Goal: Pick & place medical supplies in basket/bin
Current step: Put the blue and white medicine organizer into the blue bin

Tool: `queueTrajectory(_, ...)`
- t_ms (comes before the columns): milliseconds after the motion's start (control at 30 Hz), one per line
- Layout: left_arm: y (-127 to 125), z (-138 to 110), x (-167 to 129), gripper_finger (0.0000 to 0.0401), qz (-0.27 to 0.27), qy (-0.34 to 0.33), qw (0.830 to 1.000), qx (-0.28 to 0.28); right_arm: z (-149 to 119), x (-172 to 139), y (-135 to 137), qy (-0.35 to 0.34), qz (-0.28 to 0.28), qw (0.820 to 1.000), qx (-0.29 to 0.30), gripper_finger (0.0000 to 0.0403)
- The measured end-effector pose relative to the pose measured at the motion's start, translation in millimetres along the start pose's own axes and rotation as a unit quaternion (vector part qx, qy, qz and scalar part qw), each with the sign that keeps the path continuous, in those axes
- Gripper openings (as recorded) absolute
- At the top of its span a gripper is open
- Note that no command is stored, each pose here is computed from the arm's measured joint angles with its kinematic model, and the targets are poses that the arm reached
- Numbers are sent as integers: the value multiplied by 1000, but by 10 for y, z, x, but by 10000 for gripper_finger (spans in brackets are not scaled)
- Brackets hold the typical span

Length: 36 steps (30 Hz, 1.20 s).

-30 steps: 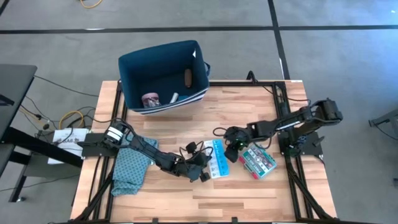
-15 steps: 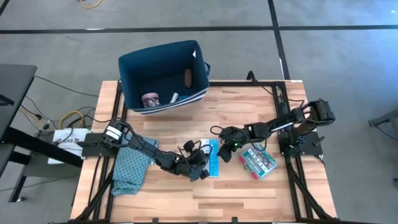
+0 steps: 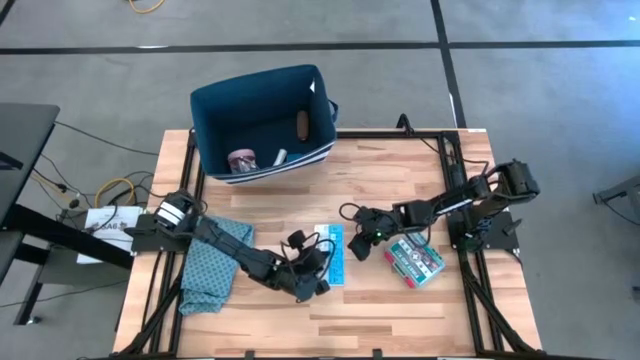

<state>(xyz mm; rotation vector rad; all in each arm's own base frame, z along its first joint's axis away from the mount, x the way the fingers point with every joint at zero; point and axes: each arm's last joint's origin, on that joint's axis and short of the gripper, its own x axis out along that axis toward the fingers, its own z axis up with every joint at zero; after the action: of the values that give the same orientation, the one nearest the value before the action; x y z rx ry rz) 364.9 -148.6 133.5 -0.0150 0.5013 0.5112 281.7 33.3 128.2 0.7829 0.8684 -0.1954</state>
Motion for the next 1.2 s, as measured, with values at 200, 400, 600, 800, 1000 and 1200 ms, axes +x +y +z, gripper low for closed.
queueTrajectory(200,-71,-17,-126,0,2,-11,1000,-9,-133,9,183,-6,30,999,7,159)
queueTrajectory(400,-47,-143,-188,0,26,20,999,-27,-345,5,331,-12,21,1000,-10,159)
queueTrajectory(600,-86,-217,-187,0,9,38,999,-33,-482,-3,357,-18,-13,999,-28,159)
queueTrajectory(800,-150,-345,-111,0,12,35,998,-45,-412,-9,428,-66,15,998,-9,159)
queueTrajectory(1000,-173,-399,-69,0,17,29,998,-56,-390,122,362,-70,12,996,55,159)
queueTrajectory(1200,-183,-419,-67,0,15,30,998,-54,-392,305,308,-77,24,993,87,159)
